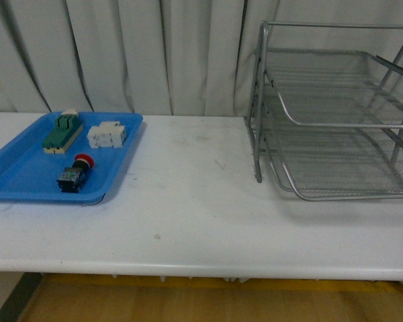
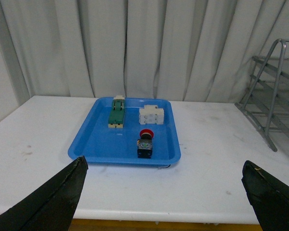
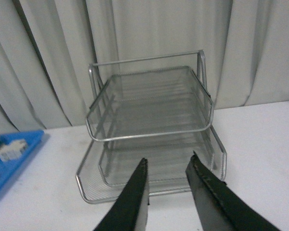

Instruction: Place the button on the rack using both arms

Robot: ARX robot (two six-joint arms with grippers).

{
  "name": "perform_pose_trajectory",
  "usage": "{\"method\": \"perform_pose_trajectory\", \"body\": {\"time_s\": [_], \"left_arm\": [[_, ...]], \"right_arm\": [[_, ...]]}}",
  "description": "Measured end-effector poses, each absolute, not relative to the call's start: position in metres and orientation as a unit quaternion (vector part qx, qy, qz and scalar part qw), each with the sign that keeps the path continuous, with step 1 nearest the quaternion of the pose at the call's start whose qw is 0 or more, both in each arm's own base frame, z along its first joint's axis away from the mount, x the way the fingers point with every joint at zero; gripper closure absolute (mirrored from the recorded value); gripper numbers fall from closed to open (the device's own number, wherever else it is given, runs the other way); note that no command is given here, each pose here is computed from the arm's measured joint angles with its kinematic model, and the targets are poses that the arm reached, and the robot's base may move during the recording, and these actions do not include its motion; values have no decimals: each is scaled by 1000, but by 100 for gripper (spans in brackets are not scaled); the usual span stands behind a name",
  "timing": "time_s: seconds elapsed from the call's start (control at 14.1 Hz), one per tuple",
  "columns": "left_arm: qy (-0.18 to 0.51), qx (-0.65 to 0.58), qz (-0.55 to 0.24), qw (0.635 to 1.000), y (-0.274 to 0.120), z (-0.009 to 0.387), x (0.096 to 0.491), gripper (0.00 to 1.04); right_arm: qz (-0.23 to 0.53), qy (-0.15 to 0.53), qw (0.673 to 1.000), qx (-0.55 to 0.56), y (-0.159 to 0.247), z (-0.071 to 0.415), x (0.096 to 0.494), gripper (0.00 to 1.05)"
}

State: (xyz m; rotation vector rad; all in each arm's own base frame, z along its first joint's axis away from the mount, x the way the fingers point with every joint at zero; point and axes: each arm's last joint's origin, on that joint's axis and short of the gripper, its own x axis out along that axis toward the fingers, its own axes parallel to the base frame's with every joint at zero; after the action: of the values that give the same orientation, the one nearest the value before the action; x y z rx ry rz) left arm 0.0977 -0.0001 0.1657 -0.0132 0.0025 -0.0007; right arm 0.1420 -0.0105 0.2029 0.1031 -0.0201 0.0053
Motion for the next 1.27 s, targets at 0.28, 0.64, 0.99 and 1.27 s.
{"method": "perform_pose_trajectory", "body": {"time_s": [0.28,0.64,0.99,1.27], "left_arm": [[1,-7,0,1000,0,166,98,7],[1,-7,-1,1000,0,166,98,7],[1,-7,-1,1000,0,166,98,7],[1,-7,0,1000,0,166,98,7]], "right_arm": [[0,-2,1000,7,0,186,130,103],[0,2,1000,3,0,177,121,103],[0,-9,1000,3,0,171,113,103],[0,-7,1000,3,0,170,108,103]]}}
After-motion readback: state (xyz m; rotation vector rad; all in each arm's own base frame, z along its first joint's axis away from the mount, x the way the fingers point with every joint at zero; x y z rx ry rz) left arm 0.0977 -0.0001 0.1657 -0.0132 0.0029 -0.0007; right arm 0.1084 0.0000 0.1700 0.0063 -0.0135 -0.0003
